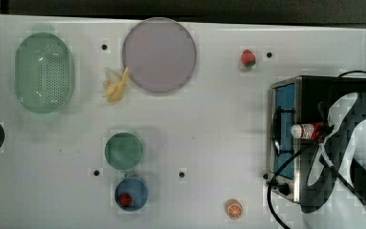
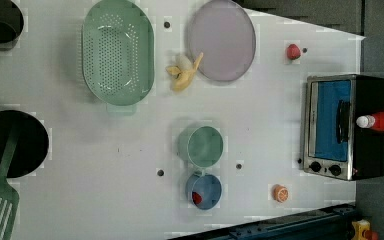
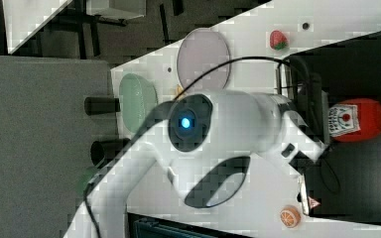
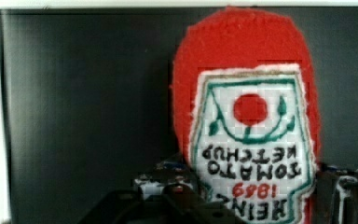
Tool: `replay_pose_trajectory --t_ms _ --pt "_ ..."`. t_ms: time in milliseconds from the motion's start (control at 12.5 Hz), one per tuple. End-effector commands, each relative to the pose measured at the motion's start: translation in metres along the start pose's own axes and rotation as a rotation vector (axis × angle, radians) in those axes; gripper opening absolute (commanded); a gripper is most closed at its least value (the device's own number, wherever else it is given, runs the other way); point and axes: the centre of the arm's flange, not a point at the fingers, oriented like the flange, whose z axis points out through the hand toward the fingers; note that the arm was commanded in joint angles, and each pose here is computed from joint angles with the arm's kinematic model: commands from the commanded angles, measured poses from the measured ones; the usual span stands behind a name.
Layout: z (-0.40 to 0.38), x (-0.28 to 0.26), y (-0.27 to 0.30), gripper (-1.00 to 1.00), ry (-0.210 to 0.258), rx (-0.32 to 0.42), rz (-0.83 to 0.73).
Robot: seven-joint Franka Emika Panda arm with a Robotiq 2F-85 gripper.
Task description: Pick Ketchup from oven and place it on table.
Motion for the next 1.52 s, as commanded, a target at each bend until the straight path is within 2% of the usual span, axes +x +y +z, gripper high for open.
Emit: replay_pose_trajectory --t_ms 80,480,640,960,1280,1520 --pt "-0.11 -0.06 -0.031 0.27 -0.021 0.122 -0.119" --pt "-0.193 -0.181 -0.056 0.27 -0.071 0.203 -0.346" --pt "-0.209 -0.229 -0.061 0.27 -0.091 0.214 -0.434" --pt "-0.207 -0.311 -0.065 0.27 -0.143 0.141 -0.579" --pt "-0.18 -0.365 -0.064 0.27 -0.129 0.068 -0.676" --pt "-0.131 -0.402 -0.058 0.27 -0.107 0.002 -0.744"
